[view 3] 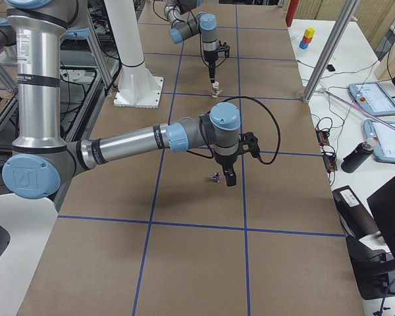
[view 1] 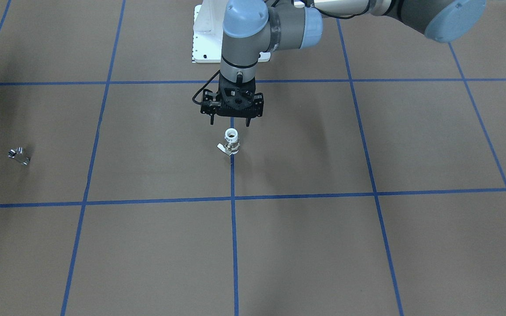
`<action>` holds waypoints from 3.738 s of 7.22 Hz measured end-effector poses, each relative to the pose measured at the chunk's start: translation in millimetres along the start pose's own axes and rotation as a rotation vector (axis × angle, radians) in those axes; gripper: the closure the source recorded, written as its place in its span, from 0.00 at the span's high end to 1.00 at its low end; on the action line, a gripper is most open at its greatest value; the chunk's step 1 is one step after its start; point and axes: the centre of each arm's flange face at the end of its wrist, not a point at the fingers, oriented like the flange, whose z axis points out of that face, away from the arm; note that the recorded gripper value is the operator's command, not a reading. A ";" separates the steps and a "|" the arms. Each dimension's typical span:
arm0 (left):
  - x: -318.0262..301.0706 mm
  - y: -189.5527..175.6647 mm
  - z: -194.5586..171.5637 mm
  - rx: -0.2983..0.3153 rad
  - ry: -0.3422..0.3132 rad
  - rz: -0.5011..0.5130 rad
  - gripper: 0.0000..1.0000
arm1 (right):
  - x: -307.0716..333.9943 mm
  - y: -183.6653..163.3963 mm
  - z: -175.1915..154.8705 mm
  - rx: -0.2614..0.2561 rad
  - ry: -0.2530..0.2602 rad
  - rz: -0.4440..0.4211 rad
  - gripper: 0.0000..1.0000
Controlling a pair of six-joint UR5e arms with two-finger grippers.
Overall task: Assemble PPR valve and pipe with both arms
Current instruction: 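Lower the white valve upright onto the table and open the left gripper, then withdraw the left arm away from the placed valve, then lower the right gripper onto the chrome fitting and close on it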
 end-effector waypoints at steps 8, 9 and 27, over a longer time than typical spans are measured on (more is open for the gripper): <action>-481.2 -63.7 -248.2 -0.114 -0.217 0.527 1.00 | -121.7 2.7 47.5 0.043 -0.038 0.154 1.00; -539.4 -56.7 -259.5 -0.132 -0.221 0.531 1.00 | -125.8 5.3 68.6 0.036 -0.018 0.152 1.00; -591.3 -38.0 -269.4 -0.110 -0.219 0.540 1.00 | -112.2 3.7 219.6 -0.042 0.050 0.104 0.00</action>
